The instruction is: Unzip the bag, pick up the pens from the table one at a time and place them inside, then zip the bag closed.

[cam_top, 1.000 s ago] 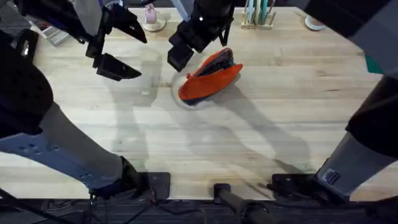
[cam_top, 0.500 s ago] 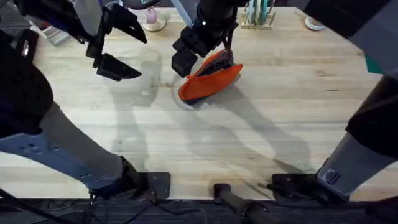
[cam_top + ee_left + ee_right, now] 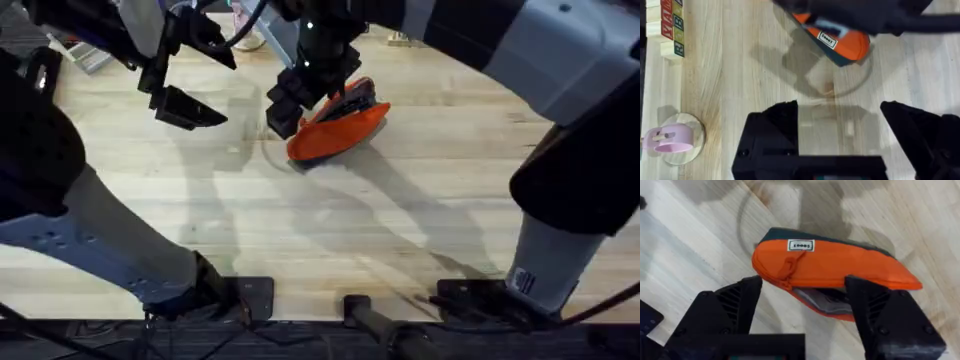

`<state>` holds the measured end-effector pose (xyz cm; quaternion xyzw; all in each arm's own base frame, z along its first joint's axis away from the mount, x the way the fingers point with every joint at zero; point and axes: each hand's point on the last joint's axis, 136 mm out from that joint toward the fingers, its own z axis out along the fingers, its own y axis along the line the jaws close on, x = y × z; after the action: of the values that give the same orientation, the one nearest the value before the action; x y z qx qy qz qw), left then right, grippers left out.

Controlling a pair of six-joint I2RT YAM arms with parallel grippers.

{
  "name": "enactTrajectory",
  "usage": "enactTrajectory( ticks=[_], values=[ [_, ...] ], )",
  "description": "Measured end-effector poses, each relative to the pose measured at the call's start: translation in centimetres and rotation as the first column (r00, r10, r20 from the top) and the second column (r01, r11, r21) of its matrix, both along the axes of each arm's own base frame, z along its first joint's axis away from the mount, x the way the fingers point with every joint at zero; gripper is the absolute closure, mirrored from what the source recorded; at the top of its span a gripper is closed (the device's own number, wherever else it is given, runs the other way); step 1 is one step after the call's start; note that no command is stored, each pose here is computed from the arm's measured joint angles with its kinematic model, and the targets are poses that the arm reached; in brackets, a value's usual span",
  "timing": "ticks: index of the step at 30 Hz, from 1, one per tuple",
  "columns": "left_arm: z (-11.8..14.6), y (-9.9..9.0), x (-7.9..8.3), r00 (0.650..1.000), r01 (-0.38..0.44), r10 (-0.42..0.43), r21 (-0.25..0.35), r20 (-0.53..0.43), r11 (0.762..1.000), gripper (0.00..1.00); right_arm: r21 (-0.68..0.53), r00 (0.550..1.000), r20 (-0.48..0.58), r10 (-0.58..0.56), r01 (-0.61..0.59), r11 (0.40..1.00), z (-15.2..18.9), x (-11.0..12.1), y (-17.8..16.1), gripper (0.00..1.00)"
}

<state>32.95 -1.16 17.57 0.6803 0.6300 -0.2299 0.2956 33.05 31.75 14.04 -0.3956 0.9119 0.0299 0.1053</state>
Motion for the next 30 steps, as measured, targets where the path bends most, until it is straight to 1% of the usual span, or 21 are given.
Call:
enactTrajectory(
  ticks=[6, 13, 18, 22, 26, 28, 30],
  values=[
    [0.0, 0.0, 0.0, 1.0, 0.0, 0.0, 0.0, 0.0, 1.0, 0.007, 0.004, 1.0, 0.004, 0.002, -0.002, 1.0, -0.1, 0.1, 0.2, 0.006],
    [0.0, 0.0, 0.0, 1.0, 0.0, 0.0, 0.0, 0.0, 1.0, 0.008, -0.021, 1.0, -0.021, 0.003, -0.004, 1.0, -1.7, 0.1, 0.3, 0.005],
    [0.0, 0.0, 0.0, 1.0, 0.0, 0.0, 0.0, 0.0, 1.0, 0.007, -0.023, 1.0, -0.023, 0.007, -0.008, 1.0, -1.9, 0.0, 0.5, 0.014],
    [0.0, 0.0, 0.0, 1.0, 0.0, 0.0, 0.0, 0.0, 1.0, 0.006, -0.021, 1.0, -0.025, 0.01, -0.011, 1.0, -1.9, -0.1, 0.6, 0.102],
    [0.0, 0.0, 0.0, 1.0, 0.0, 0.0, 0.0, 0.0, 1.0, 0.006, -0.011, 0.999, -0.031, 0.009, -0.009, 1.0, -1.9, -0.2, 0.8, 0.126],
    [0.0, 0.0, 0.0, 1.0, 0.0, 0.0, 0.0, 0.0, 1.0, 0.006, -0.005, 0.999, -0.033, 0.009, -0.009, 1.0, -1.8, -0.2, 0.9, 0.156],
    [0.0, 0.0, 0.0, 1.0, 0.0, 0.0, 0.0, 0.0, 1.0, 0.006, -0.001, 0.999, -0.034, 0.009, -0.009, 1.0, -1.8, -0.2, 1.0, 0.206]
  ],
)
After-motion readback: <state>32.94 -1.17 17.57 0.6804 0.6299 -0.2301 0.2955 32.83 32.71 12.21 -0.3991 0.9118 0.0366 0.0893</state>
